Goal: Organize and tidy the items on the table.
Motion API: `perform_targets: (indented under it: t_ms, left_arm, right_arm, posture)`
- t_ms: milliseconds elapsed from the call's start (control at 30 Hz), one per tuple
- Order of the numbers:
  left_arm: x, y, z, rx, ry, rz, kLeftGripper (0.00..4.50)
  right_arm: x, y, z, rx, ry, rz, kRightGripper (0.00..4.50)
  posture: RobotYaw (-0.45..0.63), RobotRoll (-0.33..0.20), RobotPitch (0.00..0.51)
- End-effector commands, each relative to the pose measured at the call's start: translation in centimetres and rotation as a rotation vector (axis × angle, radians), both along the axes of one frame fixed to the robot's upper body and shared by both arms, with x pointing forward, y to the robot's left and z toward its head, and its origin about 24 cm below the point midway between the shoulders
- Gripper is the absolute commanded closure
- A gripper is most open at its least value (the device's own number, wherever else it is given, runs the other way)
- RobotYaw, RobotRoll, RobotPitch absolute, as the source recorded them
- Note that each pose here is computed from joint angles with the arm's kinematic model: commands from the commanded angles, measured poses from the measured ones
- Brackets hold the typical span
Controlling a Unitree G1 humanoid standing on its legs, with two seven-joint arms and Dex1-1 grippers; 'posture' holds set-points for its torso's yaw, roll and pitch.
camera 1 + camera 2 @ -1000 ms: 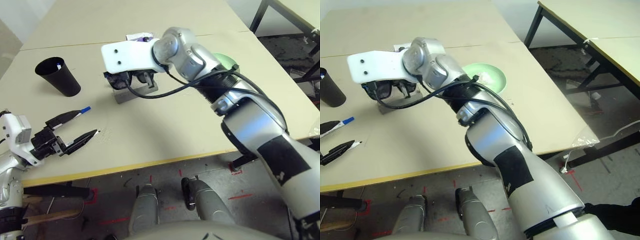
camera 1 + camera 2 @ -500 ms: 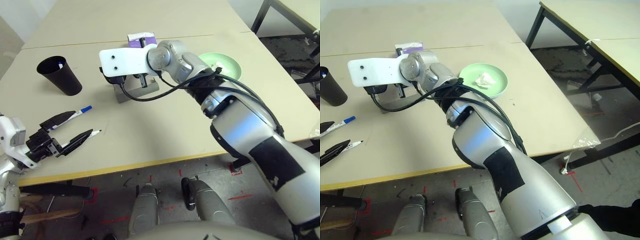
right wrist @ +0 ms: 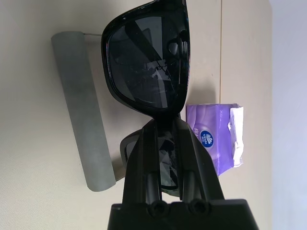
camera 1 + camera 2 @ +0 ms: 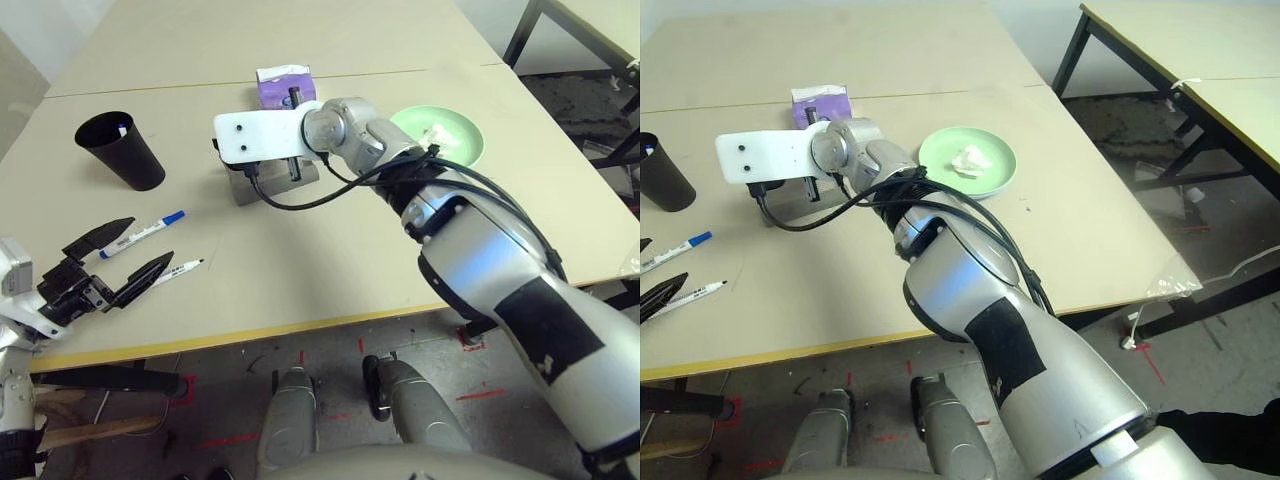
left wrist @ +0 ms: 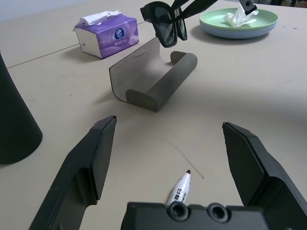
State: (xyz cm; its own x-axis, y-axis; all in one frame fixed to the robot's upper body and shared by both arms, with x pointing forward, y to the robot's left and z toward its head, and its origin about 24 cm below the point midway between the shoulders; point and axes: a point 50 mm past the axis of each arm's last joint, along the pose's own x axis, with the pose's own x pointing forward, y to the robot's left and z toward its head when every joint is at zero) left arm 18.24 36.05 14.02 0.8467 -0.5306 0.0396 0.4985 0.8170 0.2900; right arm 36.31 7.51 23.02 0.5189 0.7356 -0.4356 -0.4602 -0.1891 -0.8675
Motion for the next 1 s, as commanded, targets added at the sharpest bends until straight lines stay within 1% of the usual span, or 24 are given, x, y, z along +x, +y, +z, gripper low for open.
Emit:
perform_targets:
  t_ms: [33,267,533,700,867,1000]
  left_arm:
    - [-0.4,0.0,0.1,-0.007,0.003,0.003,0.00]
    - [-0.8,-0.2,-0.1,-0.013,0.012,0.003,0.00]
    - [-0.9,-0.5,-0.1,-0.017,0.020,0.001,0.00]
    - [-0.8,-0.6,-0.1,-0.020,0.019,0.005,0.00]
    - [-0.4,-0.7,0.2,-0.032,-0.008,0.022,0.00]
    - [-0.3,-0.7,0.3,-0.036,-0.024,0.036,0.00]
  right_arm:
    - [-0.5,0.7,-0.9,-0.006,0.023,0.025,4.35]
    - [-0.6,0.7,-1.3,-0.012,0.035,0.030,4.35]
    - [-0.7,0.8,-1.8,-0.010,0.043,0.027,4.35]
    - [-0.5,0.8,-1.8,0.008,0.025,0.013,4.35]
    - [-0.4,0.7,-2.0,0.011,0.015,0.003,4.35]
    - [-0.4,0.7,-2.3,0.014,0.011,-0.004,4.35]
  posture:
    - [0.06,0.000,0.169]
    - [0.07,0.000,0.184]
    - [0.08,0.000,0.194]
    - [0.08,0.000,0.192]
    - [0.08,0.000,0.190]
    - [0.08,0.000,0.193]
